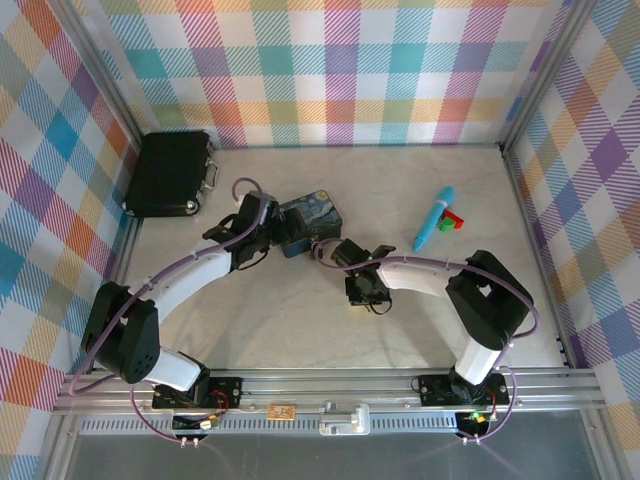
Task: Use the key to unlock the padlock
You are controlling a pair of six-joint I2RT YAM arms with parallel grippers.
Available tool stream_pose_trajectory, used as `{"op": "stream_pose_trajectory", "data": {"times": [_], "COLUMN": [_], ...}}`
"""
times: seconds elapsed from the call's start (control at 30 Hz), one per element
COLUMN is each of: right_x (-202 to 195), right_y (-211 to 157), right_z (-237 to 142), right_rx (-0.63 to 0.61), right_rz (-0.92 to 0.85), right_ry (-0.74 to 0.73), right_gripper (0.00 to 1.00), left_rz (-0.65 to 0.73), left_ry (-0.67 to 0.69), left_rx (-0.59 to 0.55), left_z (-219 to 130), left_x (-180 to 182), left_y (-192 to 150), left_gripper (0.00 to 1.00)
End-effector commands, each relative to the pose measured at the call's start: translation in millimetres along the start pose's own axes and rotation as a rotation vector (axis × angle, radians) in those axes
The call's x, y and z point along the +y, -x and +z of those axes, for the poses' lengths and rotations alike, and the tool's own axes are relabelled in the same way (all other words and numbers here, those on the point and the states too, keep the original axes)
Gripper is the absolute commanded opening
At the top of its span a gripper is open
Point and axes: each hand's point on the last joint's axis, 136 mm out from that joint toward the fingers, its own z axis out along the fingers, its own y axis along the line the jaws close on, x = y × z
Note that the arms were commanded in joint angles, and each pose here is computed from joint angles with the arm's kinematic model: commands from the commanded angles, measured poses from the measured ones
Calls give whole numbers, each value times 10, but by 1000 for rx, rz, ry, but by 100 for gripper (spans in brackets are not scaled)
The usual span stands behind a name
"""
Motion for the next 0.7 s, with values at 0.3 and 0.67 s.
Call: {"op": "stream_pose_trajectory", "data": {"times": [0.3, 0.67], "right_x": [87, 178], "right_y": [286, 840], "right_z": [-176, -1268], "right_rx": [-70, -312], "right_rz": [-148, -206], "right_ry": [68, 647], "right_gripper": [0, 0], "left_rz": [-113, -96], "left_ry": [-58, -364], "left_rx": [-74, -12], "left_z": [-175, -294], "left_x": [-43, -703], "left_y": [95, -26], "left_gripper": [100, 95]}}
